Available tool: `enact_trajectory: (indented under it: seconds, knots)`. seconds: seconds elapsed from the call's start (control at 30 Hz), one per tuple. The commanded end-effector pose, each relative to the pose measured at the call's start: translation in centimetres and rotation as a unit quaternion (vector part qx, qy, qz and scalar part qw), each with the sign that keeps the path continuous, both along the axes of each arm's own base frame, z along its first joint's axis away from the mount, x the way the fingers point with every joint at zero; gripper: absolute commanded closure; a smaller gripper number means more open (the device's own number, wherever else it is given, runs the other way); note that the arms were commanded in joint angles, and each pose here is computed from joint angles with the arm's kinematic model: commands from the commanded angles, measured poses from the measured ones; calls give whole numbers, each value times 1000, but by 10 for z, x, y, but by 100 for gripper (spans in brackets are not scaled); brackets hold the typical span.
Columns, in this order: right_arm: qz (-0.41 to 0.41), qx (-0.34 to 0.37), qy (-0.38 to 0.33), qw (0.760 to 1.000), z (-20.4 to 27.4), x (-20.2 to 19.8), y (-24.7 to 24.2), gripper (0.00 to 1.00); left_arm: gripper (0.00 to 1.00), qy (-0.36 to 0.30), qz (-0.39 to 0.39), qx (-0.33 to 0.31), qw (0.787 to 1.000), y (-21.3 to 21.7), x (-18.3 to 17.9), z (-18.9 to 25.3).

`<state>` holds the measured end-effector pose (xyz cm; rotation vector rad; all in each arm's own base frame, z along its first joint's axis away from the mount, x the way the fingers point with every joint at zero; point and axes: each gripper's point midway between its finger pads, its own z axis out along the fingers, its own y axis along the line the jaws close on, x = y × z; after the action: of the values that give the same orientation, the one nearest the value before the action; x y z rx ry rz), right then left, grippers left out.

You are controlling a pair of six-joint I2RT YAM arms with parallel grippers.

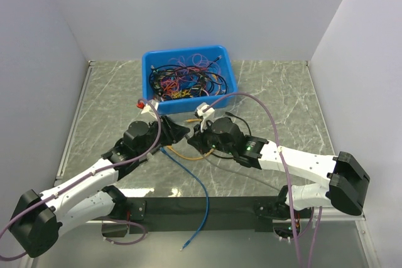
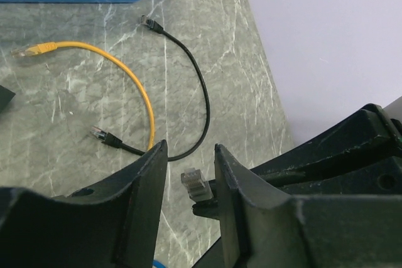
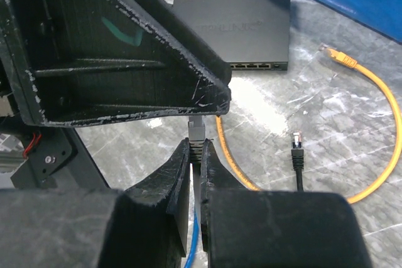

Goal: Insert the plug into the switch port

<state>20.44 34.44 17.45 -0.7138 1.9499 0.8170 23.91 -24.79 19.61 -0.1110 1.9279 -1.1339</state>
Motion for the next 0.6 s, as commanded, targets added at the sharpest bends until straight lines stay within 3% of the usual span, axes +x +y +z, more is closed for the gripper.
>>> enact_trajectory:
  seconds: [0.0,0.4,0.57]
  knots:
    - [-12,28,-31,999,29,10,8,100,59,-45,2,-21,999,-5,6,33]
    - [-27,29,-32,999,31,15,9,100,65,-43,-2,-16,999,-7,7,30]
    - [-29,28,-33,999,31,16,10,100,74,-44,-3,-15,999,-8,7,29]
